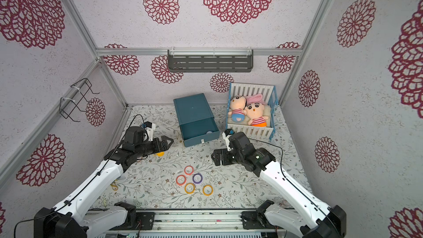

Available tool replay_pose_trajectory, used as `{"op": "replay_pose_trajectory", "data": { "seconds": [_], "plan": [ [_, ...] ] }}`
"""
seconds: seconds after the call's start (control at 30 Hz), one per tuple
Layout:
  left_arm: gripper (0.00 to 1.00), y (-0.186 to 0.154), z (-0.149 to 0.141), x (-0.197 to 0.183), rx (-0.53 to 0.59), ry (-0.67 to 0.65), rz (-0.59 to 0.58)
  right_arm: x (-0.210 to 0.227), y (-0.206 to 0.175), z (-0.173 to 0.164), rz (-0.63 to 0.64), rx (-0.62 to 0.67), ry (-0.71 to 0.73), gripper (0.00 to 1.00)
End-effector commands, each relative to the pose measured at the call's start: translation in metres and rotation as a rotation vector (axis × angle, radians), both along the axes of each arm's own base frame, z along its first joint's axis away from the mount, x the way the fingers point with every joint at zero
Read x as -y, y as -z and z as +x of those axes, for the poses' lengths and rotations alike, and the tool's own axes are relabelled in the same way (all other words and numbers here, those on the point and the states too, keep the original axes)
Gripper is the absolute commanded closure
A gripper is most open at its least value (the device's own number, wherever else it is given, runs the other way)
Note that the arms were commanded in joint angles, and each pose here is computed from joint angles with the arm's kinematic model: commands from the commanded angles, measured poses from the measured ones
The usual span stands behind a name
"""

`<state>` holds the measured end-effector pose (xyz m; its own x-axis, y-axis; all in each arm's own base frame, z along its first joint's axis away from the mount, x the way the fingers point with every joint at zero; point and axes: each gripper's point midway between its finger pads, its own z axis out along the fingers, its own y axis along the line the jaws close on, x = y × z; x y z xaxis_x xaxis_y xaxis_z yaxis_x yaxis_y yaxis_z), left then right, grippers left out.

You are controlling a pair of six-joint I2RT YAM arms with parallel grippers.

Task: Place the transparent tape into the drawer according to color
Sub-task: Pick up the tape at the center of the board.

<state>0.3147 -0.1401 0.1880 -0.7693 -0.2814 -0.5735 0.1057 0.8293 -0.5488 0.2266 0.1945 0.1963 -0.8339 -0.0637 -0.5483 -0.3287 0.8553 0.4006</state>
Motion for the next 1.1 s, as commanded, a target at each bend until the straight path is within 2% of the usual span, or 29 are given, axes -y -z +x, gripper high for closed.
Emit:
{"op": "replay_pose_trajectory", "data": {
  "seconds": [0.0, 0.27, 0.67, 1.07],
  "plan": [
    [0.03, 0.003, 0.001, 0.002, -0.009, 0.007, -0.017, -0.017, -0.016, -0.005, 0.152, 0.038, -0.009, 0.01],
    [0.03, 0.008, -0.003, 0.004, -0.027, 0.012, -0.029, -0.03, 0.021, -0.02, 0.149, -0.015, -0.034, 0.01],
    [0.03, 0.006, -0.007, 0.001, -0.023, 0.0, -0.025, -0.05, 0.068, -0.026, -0.03, -0.024, -0.036, 0.01],
    [0.03, 0.013, -0.01, 0.0, -0.039, -0.006, -0.025, -0.076, 0.102, -0.029, -0.129, 0.007, -0.012, 0.01]
  ]
}}
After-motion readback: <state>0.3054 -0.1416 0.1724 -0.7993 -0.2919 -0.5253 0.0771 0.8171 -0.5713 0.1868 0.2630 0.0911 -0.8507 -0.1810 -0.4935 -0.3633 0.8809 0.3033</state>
